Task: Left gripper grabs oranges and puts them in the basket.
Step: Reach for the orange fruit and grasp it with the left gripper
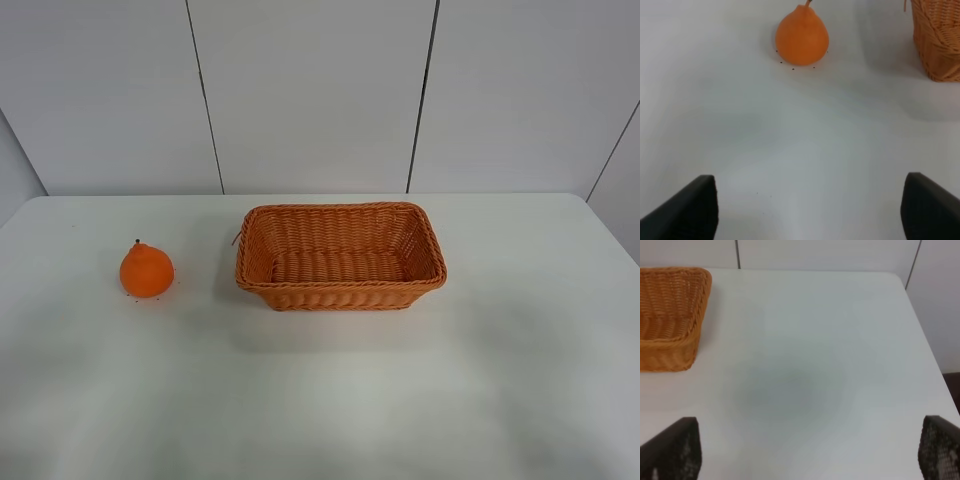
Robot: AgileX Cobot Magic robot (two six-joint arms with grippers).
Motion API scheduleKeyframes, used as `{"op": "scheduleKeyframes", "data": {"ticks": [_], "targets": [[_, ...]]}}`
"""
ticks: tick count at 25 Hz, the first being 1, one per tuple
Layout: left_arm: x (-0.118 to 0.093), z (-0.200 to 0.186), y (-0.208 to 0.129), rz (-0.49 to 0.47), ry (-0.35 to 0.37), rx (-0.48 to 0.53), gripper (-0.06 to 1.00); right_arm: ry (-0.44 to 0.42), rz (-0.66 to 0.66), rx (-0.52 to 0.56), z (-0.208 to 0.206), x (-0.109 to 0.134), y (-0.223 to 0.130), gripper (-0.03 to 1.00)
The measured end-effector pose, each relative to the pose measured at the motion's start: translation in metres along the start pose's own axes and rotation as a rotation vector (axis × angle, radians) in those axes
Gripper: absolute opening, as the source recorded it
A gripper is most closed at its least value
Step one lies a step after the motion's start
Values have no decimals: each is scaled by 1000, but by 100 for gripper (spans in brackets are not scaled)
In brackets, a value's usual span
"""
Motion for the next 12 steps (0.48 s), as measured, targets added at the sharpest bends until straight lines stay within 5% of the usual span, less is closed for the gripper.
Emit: {"op": "scheduleKeyframes", "data": {"ticks": [12], "targets": [[1,-2,2,19,4,-12,85,0,0,0,0,0,0,69]]}}
Point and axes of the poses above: a point on each arm's last joint axis where the gripper is mounted, z pointing out along that axis toward the gripper, x along the wrist's bending axis when the last joint is at zero, y = z × x, the point moved 2 cm from there along z, pointing out along that axis toward the gripper, and after that the axes turned 14 degrees about z, right-handed, at the moved point
